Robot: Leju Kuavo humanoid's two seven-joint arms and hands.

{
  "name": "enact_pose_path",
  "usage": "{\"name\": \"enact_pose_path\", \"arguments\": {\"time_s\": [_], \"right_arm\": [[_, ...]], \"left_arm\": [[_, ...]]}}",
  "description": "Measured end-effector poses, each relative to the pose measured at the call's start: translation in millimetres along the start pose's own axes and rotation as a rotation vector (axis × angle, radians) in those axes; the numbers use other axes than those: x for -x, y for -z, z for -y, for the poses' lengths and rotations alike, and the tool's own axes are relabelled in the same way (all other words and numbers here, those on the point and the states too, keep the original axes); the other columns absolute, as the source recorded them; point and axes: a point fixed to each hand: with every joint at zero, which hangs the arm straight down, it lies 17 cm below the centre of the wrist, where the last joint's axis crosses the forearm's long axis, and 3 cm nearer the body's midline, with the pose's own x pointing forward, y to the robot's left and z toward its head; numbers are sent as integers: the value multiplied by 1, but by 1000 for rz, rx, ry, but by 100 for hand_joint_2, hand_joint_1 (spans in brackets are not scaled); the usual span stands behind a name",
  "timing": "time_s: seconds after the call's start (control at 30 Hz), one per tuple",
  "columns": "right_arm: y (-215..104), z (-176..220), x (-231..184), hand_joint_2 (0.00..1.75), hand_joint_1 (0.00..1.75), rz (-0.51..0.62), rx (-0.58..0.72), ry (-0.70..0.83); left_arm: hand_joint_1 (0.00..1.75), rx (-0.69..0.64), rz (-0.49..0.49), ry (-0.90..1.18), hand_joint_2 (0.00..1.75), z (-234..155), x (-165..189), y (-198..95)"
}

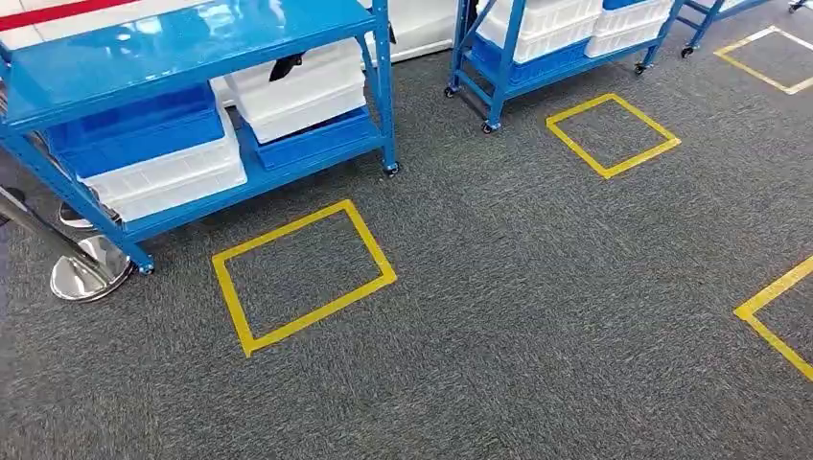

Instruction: Take the parts from the cabinet and place them on the table.

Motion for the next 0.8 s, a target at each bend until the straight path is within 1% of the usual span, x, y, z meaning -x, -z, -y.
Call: {"name": "enact_pose_path", "arguments": {"time_s": [0.67,0.8], "right_arm": [[0,5,9,0,0,-14,9,11],[0,5,8,0,0,-13,9,11]], "left_arm": [[0,11,30,-7,0,5,-8,0],[0,10,24,-6,0,5,-4,-1]]}}
